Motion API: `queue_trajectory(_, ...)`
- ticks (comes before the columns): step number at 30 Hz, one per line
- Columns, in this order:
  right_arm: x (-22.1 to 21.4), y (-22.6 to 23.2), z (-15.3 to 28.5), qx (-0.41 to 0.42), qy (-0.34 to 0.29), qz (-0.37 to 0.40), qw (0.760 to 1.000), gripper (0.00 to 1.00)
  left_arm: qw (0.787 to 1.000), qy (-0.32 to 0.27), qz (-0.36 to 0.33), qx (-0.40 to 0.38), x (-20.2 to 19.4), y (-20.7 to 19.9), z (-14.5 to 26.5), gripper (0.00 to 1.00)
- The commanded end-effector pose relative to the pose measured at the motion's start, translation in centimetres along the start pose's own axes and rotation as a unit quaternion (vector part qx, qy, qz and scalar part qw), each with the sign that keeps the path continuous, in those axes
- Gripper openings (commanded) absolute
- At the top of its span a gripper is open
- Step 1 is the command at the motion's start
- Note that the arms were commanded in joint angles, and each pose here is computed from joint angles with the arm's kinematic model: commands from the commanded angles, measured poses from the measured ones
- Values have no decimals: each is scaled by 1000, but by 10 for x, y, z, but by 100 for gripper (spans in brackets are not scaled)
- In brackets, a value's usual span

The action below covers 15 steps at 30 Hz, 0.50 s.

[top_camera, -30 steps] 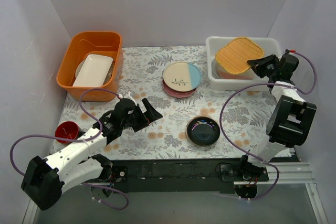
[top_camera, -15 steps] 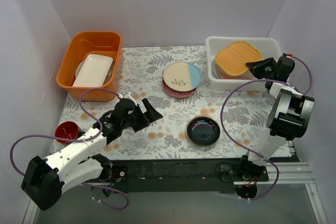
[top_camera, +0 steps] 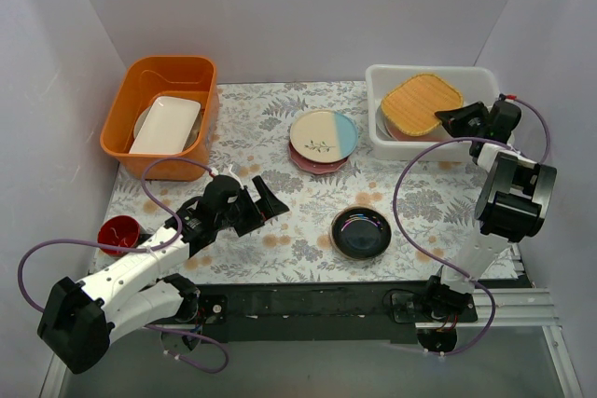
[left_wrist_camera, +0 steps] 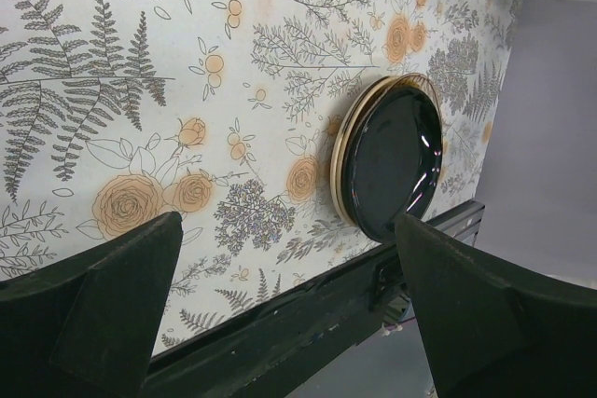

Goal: Place the plates into the plastic bin on the countertop
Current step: Place the plate in the plastic bin.

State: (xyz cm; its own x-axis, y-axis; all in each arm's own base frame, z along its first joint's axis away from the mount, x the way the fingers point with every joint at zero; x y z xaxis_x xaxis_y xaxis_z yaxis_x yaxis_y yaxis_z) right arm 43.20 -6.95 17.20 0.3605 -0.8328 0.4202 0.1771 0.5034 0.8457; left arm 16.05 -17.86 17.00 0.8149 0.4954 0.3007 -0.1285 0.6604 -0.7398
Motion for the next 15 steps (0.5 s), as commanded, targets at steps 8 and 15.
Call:
queue_trajectory(8,3,-6,-13,15,29,13,999,7,1000,-3,-8,-12,1,-6,6,98)
queue_trajectory(15,1,-9,-8,-14,39,26,999,30,1000,-4,-6,-12,0,-4,7,98)
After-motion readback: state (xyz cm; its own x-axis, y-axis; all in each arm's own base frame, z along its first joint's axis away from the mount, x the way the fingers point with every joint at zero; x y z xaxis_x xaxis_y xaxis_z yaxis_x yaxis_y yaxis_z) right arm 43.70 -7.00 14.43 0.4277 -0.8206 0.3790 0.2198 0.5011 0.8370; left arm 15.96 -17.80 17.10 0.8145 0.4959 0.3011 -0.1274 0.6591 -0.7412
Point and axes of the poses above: each gripper's point midway between its finger pads, its own z axis back along the fingers, its own y axis along the line the jaws close on, x = y × z, the point moved 8 cm from there along z, back along the fingers, and after that the axes turned 3 degrees about z, right-handed, at the moved point
